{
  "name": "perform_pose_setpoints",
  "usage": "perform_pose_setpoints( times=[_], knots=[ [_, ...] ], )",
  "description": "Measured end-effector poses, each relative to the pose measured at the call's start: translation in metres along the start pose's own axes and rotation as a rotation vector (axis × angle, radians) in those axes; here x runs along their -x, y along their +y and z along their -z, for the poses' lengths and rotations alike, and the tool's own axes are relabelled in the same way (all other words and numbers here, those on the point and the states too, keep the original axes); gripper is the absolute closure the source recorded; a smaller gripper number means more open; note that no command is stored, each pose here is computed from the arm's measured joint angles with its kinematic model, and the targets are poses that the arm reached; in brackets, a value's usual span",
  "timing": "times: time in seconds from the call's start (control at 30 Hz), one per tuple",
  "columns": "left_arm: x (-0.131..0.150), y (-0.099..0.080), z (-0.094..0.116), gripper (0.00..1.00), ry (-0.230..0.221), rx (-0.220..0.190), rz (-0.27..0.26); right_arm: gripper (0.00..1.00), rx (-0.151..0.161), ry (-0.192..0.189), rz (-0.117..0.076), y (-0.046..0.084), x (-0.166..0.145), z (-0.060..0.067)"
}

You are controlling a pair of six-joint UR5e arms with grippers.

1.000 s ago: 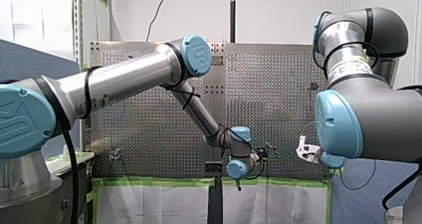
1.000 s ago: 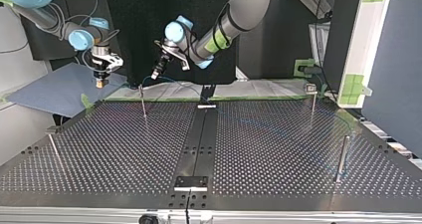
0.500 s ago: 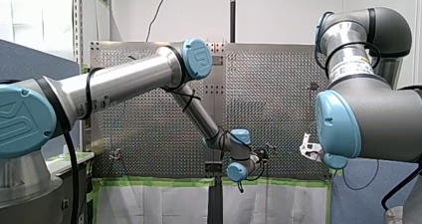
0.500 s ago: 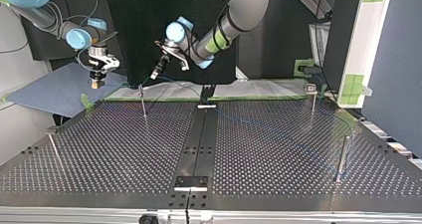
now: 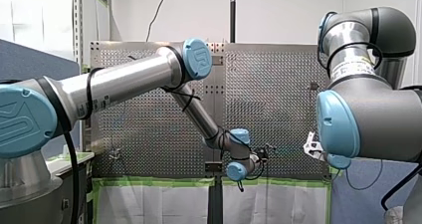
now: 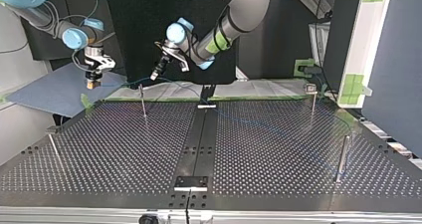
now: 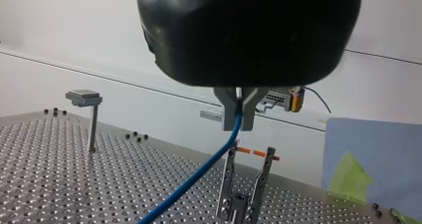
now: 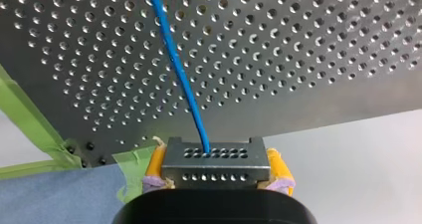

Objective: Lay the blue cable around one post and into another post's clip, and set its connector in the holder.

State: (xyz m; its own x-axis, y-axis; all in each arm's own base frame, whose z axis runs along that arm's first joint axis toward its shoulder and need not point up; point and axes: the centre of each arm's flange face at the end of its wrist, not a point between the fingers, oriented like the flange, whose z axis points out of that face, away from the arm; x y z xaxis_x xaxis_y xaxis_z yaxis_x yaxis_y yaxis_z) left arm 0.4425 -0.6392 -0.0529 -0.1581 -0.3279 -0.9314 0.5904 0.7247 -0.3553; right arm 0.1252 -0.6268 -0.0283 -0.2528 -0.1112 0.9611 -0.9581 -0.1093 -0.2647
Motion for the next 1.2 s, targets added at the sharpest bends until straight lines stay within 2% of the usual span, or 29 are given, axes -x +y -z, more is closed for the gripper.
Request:
perform_pose_setpoints(
  times=[0.37,0.7,1.0,1.2],
  knots=[
    [0.002,0.006,-0.002,0.99,-0.002,0.005,-0.001,0.73,-0.005,0.003,-0.004,0.001,-0.001,-0.001],
    [0.006,0.019,-0.007,0.99,-0.008,0.009,0.017,0.73,-0.025,0.012,0.0,-0.003,-0.001,-0.002],
    [0.007,0.023,-0.008,0.99,-0.011,0.007,0.038,0.73,-0.032,0.014,0.001,-0.006,-0.001,-0.002],
    [-0.009,0.026,-0.008,0.99,0.022,0.005,0.041,0.73,-0.035,0.014,0.001,-0.008,0.0,-0.002]
  ],
)
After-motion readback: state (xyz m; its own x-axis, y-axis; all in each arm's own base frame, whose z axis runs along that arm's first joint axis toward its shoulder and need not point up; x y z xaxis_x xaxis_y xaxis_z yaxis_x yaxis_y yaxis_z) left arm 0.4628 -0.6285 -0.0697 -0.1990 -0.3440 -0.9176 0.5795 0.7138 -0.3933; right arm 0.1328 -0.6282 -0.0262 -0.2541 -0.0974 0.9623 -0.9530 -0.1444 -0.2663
